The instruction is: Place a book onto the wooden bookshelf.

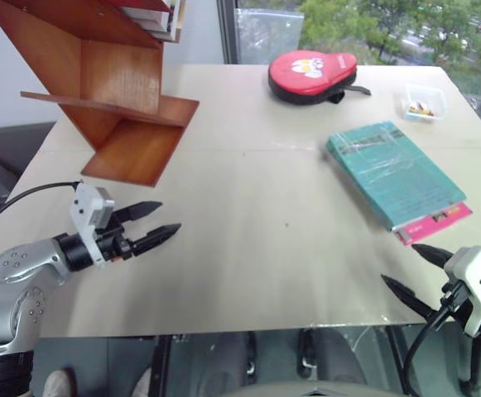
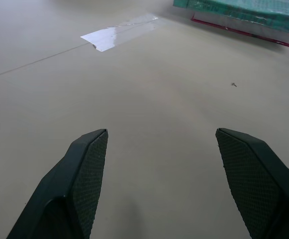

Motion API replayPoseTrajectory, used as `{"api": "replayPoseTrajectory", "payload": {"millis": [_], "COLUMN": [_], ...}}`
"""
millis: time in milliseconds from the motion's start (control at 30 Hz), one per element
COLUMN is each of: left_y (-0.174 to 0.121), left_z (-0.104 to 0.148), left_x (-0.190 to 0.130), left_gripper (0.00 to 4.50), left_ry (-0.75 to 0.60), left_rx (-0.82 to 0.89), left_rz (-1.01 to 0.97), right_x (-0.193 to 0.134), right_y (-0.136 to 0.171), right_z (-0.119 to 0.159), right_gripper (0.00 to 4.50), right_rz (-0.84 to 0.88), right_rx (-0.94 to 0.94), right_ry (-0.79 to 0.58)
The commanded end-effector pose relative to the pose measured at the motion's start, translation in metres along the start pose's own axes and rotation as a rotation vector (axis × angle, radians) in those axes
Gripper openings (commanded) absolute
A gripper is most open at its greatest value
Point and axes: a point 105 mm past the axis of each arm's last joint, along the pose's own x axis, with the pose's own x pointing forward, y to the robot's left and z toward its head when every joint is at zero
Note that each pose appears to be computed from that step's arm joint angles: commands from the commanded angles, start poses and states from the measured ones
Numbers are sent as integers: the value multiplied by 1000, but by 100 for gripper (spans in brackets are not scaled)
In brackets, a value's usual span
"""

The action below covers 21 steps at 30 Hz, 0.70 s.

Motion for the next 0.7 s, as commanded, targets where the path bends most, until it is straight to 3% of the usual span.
{"api": "replayPoseTrajectory", "payload": {"millis": [33,100,200,333,433,567,700], "left_y": [-3,-17,-35,-56,-69,-81,-85], "left_z": [16,27,40,53,65,80,87], "left_x": [4,17,27,36,43,51,59], "left_gripper": [366,366,366,366,366,366,366], "left_ry": [-47,-108,-162,-208,-248,-289,-307], "left_rx": [43,46,67,99,111,114,123], "left_rz": [-36,-123,-234,-369,-447,-538,-565], "right_x": [0,5,11,17,17,24,38], "right_y": [-10,-20,-37,-82,-145,-217,-260], "right_z": [9,19,21,25,29,38,25], "right_gripper": [418,418,336,156,4,4,4], "right_rz": [-51,-116,-150,-308,-556,-700,-731], "right_rx": [-51,-22,97,100,78,231,367], "right_ry": [-30,-87,-94,-50,35,131,234]}}
